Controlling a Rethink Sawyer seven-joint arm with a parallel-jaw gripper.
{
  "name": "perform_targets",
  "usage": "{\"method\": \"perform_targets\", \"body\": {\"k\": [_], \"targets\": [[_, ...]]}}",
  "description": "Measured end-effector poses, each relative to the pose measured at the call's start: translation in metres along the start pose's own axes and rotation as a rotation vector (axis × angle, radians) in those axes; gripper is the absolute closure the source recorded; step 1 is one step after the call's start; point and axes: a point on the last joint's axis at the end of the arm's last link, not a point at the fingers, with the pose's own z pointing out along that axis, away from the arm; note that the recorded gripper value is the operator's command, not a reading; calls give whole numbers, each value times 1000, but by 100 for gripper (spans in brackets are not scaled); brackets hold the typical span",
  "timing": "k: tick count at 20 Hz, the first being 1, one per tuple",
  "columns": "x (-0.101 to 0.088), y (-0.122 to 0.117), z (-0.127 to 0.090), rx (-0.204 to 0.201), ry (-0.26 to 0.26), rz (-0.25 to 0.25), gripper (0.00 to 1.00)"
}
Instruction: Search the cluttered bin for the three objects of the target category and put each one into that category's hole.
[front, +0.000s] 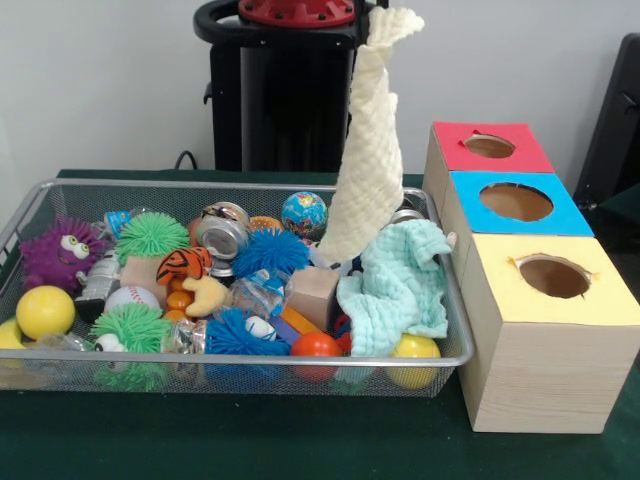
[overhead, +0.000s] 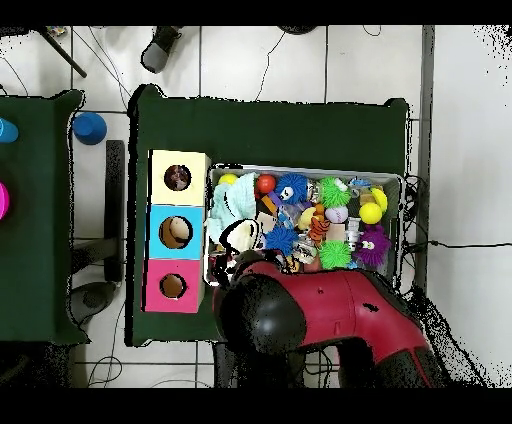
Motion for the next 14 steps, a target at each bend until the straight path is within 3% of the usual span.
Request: {"method": "perform_targets", "body": {"k": [3,14], "targets": [[1,-12,-1,2,-3,20,100],[26,-108,-20,7,49,177,100]]}}
